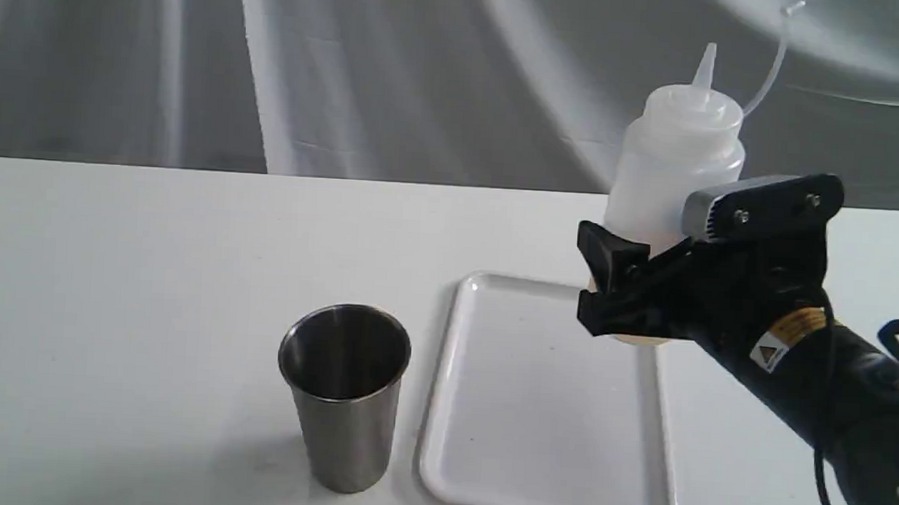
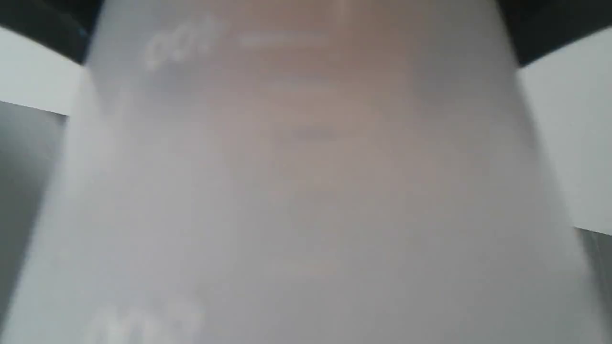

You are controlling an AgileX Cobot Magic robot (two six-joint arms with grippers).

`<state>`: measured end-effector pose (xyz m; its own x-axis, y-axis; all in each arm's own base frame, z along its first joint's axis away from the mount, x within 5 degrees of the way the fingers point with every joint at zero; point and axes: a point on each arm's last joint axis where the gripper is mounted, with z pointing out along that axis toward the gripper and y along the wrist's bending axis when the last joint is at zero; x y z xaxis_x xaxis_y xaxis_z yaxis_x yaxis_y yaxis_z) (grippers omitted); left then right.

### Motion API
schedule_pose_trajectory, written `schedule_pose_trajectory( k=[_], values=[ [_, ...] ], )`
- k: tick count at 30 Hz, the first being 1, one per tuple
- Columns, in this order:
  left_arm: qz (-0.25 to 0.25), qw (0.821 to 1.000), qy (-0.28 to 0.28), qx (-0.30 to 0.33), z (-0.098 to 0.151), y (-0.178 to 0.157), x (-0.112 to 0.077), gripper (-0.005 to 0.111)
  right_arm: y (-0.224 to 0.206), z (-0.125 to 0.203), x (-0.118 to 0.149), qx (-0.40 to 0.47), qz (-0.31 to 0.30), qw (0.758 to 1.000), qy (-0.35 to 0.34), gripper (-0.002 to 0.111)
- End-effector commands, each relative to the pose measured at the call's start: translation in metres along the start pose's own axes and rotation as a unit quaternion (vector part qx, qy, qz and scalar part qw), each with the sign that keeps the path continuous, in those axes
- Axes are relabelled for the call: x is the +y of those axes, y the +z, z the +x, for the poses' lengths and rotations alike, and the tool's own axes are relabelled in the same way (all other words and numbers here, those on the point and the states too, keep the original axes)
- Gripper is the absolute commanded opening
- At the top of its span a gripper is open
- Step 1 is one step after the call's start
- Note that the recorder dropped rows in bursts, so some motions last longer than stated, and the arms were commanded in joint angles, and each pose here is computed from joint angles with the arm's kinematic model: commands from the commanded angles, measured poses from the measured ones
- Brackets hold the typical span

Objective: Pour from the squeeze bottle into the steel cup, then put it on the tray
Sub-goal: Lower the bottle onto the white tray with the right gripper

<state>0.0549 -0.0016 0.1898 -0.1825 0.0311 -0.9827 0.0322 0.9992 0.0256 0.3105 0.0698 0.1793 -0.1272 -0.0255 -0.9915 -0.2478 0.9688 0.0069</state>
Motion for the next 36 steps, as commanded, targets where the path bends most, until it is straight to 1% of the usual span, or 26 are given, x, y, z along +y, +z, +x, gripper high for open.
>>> schedule_pose_trajectory(
  k=[1, 10, 16, 23, 27, 36],
  values=[
    [-0.001, 1.000, -0.004, -0.003, 0.001, 0.000, 0.000, 0.000, 0.009, 0.004, 0.004, -0.058, -0.021, 0.998, 0.010, 0.000],
    [-0.001, 1.000, -0.003, -0.003, 0.001, 0.000, 0.000, 0.000, 0.045, 0.027, 0.021, -0.037, -0.054, 0.998, 0.011, 0.000],
    [-0.001, 1.000, -0.003, -0.003, 0.001, 0.000, 0.000, 0.000, 0.063, 0.045, 0.023, -0.025, -0.062, 0.998, 0.007, 0.000],
    [-0.001, 1.000, -0.004, -0.003, 0.001, 0.000, 0.000, 0.000, 0.069, 0.066, 0.023, -0.028, -0.064, 0.998, 0.012, 0.000],
    [-0.001, 1.000, -0.004, -0.003, 0.001, 0.000, 0.000, 0.000, 0.070, 0.079, 0.023, -0.013, -0.064, 0.998, 0.013, 0.000],
    [-0.001, 1.000, -0.003, -0.003, 0.001, 0.000, 0.000, 0.000, 0.070, 0.094, 0.023, -0.004, -0.064, 0.998, 0.016, 0.000]
  ],
)
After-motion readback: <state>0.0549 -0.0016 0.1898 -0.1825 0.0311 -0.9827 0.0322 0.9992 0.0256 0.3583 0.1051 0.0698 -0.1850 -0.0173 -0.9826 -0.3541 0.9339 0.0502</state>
